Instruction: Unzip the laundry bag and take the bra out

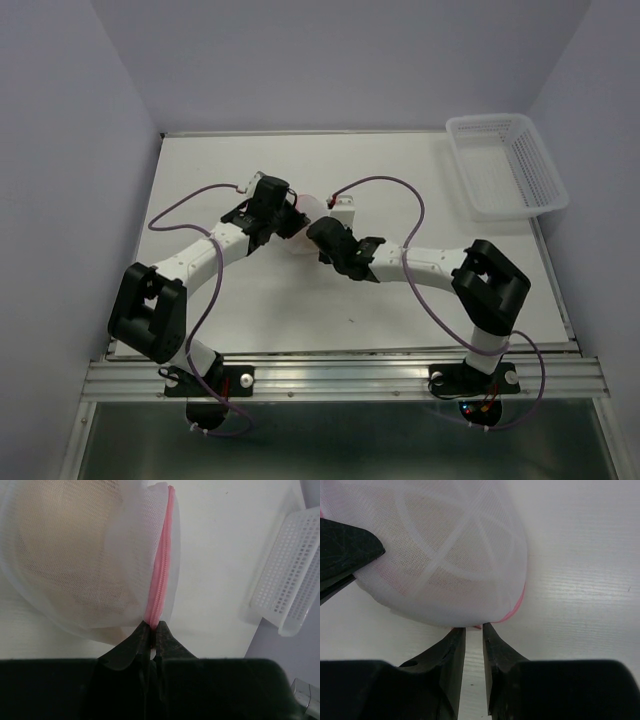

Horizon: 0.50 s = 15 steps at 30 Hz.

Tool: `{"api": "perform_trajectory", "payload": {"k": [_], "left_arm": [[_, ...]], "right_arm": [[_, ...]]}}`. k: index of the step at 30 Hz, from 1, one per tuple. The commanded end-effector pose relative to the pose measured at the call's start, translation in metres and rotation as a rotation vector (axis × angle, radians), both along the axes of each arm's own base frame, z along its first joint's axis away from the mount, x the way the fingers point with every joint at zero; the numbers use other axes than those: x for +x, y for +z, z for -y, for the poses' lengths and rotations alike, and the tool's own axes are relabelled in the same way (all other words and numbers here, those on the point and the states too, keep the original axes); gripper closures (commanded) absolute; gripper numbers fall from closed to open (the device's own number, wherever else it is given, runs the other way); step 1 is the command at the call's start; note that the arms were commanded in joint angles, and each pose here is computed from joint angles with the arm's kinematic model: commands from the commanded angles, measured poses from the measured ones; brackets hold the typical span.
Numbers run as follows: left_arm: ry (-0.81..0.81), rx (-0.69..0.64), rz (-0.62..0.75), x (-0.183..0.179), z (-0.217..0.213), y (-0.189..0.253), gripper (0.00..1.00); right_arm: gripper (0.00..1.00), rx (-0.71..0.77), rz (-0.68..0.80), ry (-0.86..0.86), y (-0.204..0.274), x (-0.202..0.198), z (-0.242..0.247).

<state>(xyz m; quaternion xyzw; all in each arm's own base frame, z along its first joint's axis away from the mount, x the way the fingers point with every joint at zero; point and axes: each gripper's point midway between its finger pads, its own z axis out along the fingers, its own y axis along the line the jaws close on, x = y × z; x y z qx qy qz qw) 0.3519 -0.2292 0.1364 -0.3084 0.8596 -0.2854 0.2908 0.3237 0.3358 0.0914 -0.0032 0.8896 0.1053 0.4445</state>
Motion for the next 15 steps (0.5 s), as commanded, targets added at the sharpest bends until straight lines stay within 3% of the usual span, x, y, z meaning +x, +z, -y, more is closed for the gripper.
{"api": "perform_trajectory", "payload": {"k": [1,5,15], "left_arm": [[-0.039,-0.057,0.019,-0.01,0.008,0.015,1.0],[-0.046,-0.061,0.013,-0.012,0.009,0.014,1.0],[-0.048,-0.064,0.018,-0.014,0.008,0.015,1.0]], "right_arm": [[0.75,0.048,0.102,-0.088,0.018,0.018,-0.005],[0.77,0.103,0.163,-0.092,0.028,0.024,-0.008],[0.99,0.121,0.205,-0.044,0.035,0.021,-0.008]]}}
